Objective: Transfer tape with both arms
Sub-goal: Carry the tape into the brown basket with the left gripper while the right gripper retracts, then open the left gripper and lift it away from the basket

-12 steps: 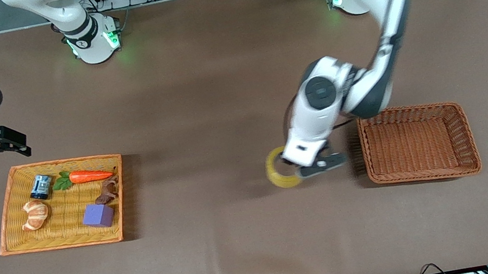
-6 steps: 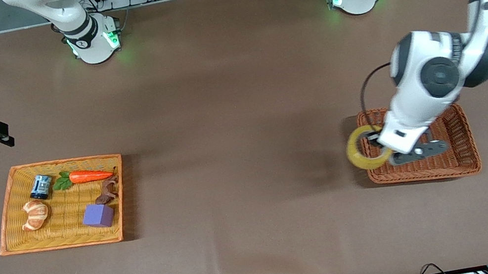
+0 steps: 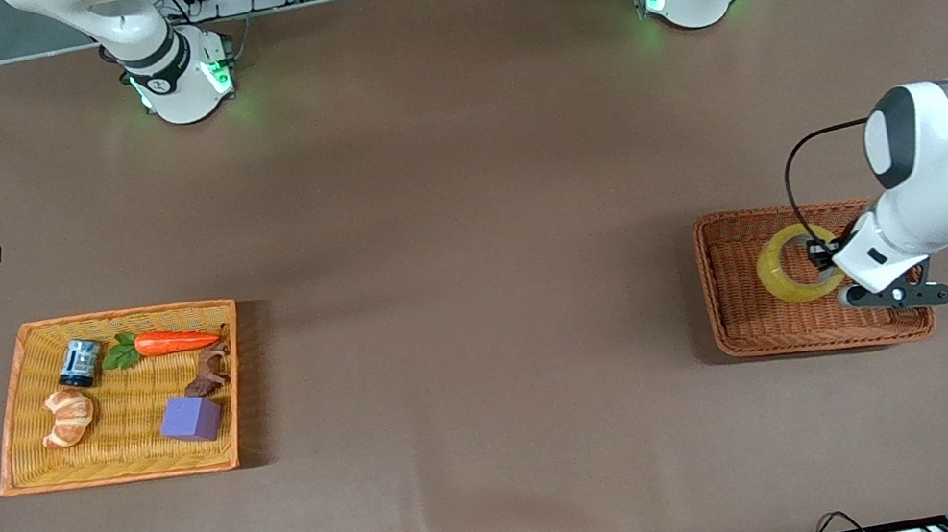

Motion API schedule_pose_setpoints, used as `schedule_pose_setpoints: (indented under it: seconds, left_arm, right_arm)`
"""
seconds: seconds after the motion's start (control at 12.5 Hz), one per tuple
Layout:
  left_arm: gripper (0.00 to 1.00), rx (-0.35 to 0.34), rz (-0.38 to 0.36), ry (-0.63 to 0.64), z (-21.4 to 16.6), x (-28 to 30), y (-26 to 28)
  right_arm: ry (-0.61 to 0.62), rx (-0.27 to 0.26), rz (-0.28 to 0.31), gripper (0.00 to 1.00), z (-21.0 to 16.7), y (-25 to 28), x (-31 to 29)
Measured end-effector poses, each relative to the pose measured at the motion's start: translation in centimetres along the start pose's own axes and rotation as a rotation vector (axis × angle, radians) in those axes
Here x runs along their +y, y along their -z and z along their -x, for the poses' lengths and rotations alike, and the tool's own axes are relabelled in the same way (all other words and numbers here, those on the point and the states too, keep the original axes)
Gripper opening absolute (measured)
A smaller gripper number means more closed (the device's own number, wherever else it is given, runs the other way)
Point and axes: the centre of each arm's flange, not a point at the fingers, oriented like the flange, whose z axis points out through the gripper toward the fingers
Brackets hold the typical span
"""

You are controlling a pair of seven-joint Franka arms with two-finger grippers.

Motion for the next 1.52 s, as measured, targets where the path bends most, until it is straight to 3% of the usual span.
schedule_pose_setpoints:
  seconds: [0.24,0.32,0.56,0.8,1.04,1.28,1.52]
  left_arm:
    - [0.22,-0.019,0.035,-0.089,0.9,-3.8,-2.9]
    - [0.3,-0.011,0.057,-0.075,1.0,-4.3,-3.0]
    - [0.63,0.051,0.074,-0.054,0.1,-4.3,-0.3]
    - [0.97,0.148,0.042,-0.03,-0.6,-3.4,7.9]
    - [1.0,0.194,0.039,0.12,0.4,-0.3,17.5]
    - [1.0,0.171,0.039,0.234,2.9,2.5,24.0]
    - [1.0,0.142,0.025,0.261,5.2,3.1,27.5]
  right_arm:
    - [-0.019,0.002,0.002,1.0,0.1,0.0,1.0]
    - [-0.025,0.002,0.002,1.0,0.1,0.0,1.3]
    - [-0.028,0.001,0.002,1.0,0.1,0.0,1.4]
    - [-0.029,0.0,0.002,1.0,0.1,0.0,1.4]
    - [-0.03,0.0,0.002,1.0,0.1,0.0,1.4]
    - [-0.03,0.0,0.002,1.0,0.1,0.0,1.4]
    - [-0.029,0.001,0.002,1.0,0.1,0.0,1.4]
